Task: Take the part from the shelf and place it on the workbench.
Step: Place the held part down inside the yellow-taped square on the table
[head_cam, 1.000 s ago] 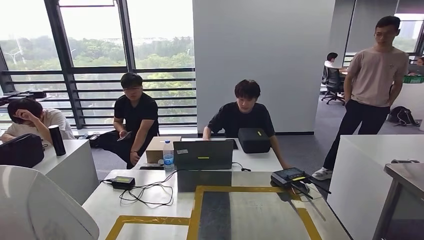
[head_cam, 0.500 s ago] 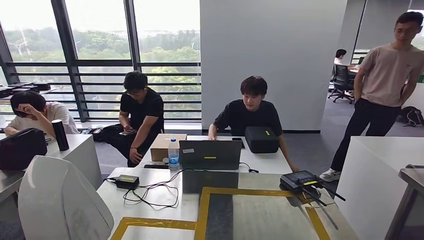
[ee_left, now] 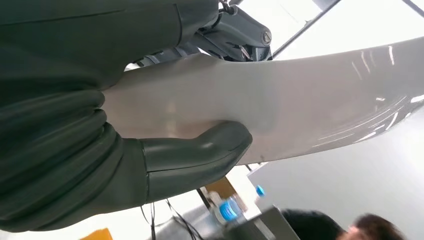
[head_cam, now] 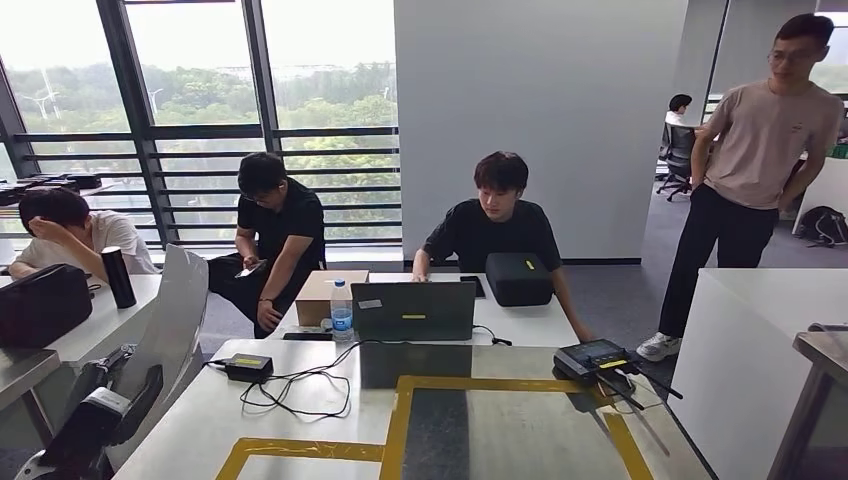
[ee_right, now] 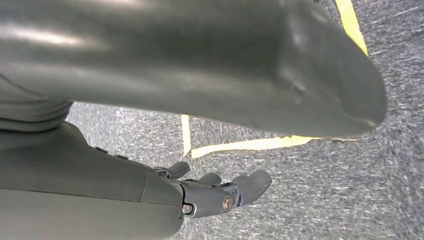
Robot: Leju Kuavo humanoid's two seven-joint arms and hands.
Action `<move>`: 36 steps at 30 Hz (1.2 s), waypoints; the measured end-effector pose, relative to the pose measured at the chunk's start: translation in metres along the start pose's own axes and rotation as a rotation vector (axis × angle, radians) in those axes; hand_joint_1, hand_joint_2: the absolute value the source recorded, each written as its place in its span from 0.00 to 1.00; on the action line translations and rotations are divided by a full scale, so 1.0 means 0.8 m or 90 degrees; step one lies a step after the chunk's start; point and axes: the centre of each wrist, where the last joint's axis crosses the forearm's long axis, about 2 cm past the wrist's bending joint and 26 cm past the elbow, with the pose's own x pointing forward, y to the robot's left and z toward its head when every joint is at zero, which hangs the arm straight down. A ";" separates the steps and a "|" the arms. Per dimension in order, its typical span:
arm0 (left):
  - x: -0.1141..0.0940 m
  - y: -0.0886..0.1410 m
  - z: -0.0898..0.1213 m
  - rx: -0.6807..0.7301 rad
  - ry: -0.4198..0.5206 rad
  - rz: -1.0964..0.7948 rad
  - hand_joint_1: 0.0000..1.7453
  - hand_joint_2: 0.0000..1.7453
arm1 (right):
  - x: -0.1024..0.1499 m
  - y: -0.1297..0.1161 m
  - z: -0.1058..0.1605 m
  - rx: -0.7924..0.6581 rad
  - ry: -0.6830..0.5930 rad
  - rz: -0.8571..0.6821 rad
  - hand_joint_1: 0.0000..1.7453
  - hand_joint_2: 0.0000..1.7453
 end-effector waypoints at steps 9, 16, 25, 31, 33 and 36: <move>0.014 -0.063 -0.083 -0.045 0.171 -0.058 1.00 1.00 | 0.001 -0.001 0.000 -0.024 0.016 -0.014 0.00 0.00; 0.039 -0.166 -0.078 -0.157 0.176 -0.006 1.00 1.00 | 0.000 -0.004 0.001 -0.028 0.030 -0.010 0.00 0.00; 0.054 -0.263 -0.025 -0.314 0.178 0.006 1.00 1.00 | 0.001 -0.006 0.001 -0.014 -0.003 0.008 0.00 0.00; 0.052 -0.272 -0.016 -0.336 0.188 -0.003 1.00 1.00 | 0.001 -0.006 0.001 -0.013 -0.005 0.010 0.00 0.00; 0.049 -0.276 -0.006 -0.369 0.227 -0.054 1.00 1.00 | 0.001 -0.006 0.001 -0.015 0.003 0.009 0.00 0.00; 0.041 -0.277 0.005 -0.407 0.283 -0.134 1.00 1.00 | 0.001 -0.006 0.001 -0.017 0.016 0.007 0.00 0.00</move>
